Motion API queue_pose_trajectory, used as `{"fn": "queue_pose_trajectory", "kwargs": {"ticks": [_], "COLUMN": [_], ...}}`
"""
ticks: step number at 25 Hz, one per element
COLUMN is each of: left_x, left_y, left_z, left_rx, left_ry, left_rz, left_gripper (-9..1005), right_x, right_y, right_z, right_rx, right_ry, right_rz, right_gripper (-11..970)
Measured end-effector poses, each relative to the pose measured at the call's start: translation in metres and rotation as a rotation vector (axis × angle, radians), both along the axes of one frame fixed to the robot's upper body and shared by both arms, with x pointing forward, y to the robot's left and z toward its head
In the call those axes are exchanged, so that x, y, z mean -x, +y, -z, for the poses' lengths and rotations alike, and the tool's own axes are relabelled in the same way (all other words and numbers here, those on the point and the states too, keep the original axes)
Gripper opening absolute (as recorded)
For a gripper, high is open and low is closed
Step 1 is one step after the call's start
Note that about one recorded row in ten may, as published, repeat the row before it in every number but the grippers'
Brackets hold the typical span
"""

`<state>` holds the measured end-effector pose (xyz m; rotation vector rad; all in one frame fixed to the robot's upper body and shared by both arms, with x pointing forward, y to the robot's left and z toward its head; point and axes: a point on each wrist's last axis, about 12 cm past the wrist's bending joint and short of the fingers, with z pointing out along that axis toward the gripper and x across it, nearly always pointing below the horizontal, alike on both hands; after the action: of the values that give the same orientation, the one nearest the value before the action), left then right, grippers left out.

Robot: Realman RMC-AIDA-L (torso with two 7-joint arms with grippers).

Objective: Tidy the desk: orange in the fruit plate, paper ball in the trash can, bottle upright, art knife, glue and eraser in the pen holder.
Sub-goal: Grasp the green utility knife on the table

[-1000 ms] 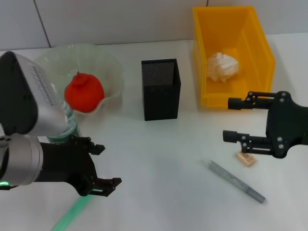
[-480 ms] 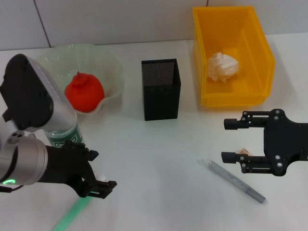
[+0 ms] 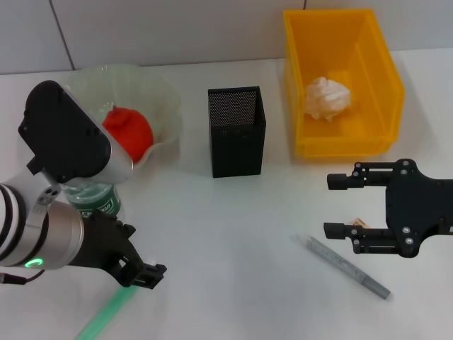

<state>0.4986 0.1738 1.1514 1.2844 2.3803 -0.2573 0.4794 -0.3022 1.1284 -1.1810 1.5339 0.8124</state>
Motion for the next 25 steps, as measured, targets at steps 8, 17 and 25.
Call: {"fn": "queue_pose_trajectory", "kwargs": {"ticks": [8, 17, 25], "left_x": [-0.001, -0.006, -0.004], "left_y": [-0.004, -0.018, -0.034], "left_z": [0.003, 0.000, -0.002], "left_rx": [-0.031, -0.057, -0.092], "left_ry": [0.056, 0.096, 0.109], "left_rz": [-0.083, -0.110, -0.065], "left_gripper": [801, 801, 801], "right_x": [-0.002, -0.004, -0.002], "right_y": [0.001, 0.001, 0.000], "right_z": [0.002, 0.003, 0.006], "right_rx": [-0.005, -0.011, -0.014], "right_ry": [0.005, 0.003, 0.003], "right_rz": [0.001, 0.003, 0.009], "right_gripper": [652, 652, 652]}}
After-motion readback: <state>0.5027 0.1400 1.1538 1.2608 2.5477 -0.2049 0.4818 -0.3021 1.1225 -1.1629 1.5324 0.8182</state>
